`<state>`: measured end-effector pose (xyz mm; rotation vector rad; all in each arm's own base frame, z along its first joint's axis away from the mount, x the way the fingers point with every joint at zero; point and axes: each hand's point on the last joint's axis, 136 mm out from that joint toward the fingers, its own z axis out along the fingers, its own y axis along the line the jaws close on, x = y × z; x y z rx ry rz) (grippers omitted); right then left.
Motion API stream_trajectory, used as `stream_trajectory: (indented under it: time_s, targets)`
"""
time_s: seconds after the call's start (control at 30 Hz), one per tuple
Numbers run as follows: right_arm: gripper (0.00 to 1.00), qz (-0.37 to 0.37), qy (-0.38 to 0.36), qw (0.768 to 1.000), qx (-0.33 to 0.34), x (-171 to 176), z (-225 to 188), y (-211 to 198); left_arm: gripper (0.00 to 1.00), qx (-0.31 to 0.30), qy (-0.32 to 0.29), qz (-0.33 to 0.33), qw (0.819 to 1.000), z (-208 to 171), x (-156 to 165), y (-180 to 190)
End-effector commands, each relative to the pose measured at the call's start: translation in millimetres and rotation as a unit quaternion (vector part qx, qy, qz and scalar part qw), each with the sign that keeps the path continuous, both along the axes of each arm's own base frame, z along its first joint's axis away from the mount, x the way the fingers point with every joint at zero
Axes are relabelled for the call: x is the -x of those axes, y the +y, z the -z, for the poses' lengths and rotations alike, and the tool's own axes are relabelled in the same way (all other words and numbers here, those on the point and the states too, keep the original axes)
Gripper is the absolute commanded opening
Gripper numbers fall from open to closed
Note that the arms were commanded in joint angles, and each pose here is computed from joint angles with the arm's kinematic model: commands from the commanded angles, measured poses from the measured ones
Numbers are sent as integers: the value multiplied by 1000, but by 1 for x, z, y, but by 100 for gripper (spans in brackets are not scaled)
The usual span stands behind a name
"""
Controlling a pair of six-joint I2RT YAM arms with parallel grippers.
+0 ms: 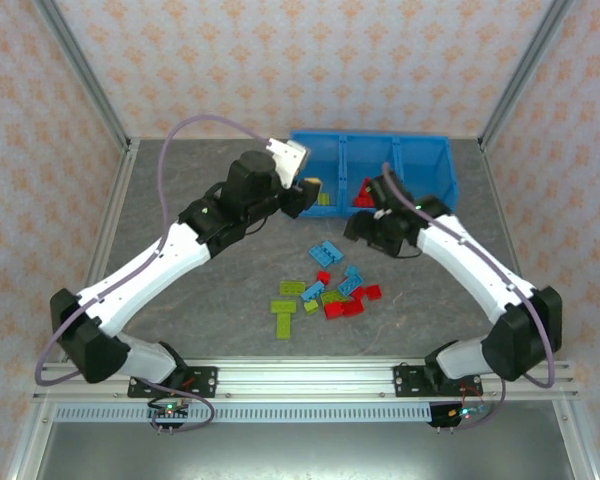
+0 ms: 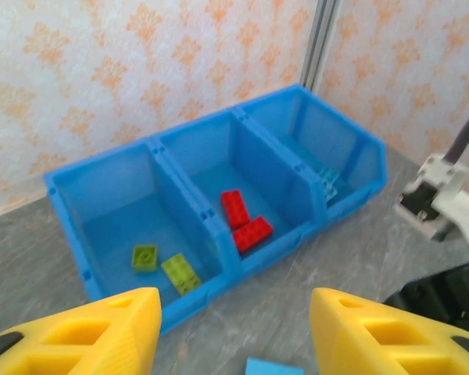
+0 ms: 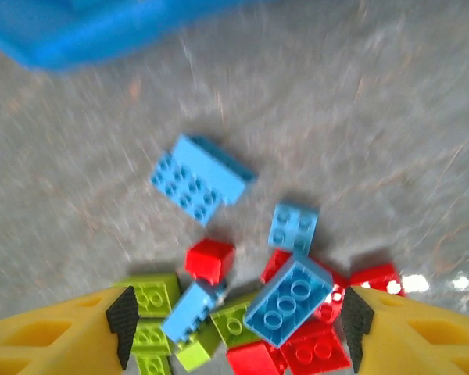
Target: Sort the legos into containers by color
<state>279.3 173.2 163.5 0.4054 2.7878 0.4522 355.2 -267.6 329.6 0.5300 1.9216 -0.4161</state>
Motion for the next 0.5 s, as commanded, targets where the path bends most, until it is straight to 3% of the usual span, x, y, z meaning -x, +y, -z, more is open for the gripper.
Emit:
stream_trajectory:
  time_s: [0.0,0.27,0.47]
  targets:
    - [73,47,65,996,35,26,36,8,56,-48,-4,-4,999,24,10,16]
    - [80,27,121,989,86,49,74,26,80,-46,-21,29,998,35,15,9]
    - [84,42,145,982,113,54,93,18,90,-47,-43,54,996,34,19,3]
